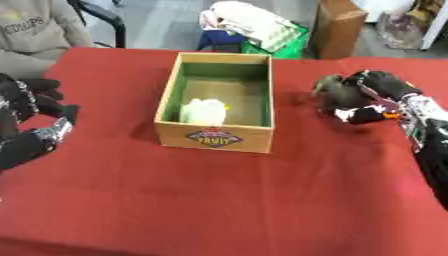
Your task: Pick up objects on the table and place them in the box.
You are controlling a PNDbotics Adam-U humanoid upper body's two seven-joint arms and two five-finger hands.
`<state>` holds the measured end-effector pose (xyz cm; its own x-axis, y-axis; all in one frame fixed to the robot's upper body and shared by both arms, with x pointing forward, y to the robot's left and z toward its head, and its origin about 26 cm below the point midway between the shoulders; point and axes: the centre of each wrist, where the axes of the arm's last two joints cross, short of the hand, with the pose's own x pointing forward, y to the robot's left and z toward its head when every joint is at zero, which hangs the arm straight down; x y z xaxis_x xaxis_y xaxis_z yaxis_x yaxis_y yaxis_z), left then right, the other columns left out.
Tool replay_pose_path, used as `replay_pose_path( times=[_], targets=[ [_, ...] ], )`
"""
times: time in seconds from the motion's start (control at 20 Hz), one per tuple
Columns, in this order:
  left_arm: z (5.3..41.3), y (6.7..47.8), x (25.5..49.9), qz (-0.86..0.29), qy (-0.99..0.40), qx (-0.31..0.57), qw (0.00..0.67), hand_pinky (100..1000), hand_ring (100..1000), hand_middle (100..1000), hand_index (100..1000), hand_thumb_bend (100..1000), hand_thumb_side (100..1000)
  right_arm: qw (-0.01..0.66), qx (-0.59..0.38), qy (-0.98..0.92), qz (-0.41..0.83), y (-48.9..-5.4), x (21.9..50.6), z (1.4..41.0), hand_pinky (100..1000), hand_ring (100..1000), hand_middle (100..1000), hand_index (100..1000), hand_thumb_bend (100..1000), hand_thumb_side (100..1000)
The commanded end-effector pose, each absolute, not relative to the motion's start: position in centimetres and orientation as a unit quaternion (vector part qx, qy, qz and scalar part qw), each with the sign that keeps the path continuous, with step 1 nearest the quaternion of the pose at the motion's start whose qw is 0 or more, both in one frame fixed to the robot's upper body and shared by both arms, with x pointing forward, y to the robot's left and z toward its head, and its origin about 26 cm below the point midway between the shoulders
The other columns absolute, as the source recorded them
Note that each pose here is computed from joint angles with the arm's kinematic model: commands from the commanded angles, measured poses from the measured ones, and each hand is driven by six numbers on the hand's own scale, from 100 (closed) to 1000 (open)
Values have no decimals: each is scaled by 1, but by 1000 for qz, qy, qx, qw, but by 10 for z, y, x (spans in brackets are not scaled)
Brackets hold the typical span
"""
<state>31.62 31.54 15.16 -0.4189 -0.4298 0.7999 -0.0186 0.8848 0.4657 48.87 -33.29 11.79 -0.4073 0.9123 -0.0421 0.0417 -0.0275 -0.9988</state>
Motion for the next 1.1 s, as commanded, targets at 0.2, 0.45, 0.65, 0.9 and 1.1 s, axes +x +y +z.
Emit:
replay_pose_path(
  times=[0.2, 0.45, 0.65, 0.9, 1.1],
  targets=[
    [163, 321, 315, -203, -824, 151, 506, 610, 575, 573, 739, 340, 184, 336, -404, -630, 571, -331, 494, 141, 187, 305, 250, 374, 100, 488],
    [163, 321, 315, -203, -824, 151, 507, 611, 575, 573, 739, 340, 184, 301, -375, -669, 567, -305, 500, 163, 174, 295, 234, 357, 100, 463],
    [163, 321, 315, -203, -824, 150, 507, 610, 575, 573, 739, 340, 183, 269, -344, -700, 565, -282, 504, 181, 168, 294, 229, 352, 100, 460],
    [163, 321, 315, -204, -824, 148, 507, 611, 575, 573, 739, 340, 182, 231, -295, -730, 572, -248, 507, 198, 173, 299, 233, 355, 100, 462],
    [164, 320, 316, -206, -825, 145, 506, 611, 575, 573, 739, 339, 181, 202, -258, -738, 590, -215, 508, 204, 181, 304, 240, 365, 100, 471]
  ],
)
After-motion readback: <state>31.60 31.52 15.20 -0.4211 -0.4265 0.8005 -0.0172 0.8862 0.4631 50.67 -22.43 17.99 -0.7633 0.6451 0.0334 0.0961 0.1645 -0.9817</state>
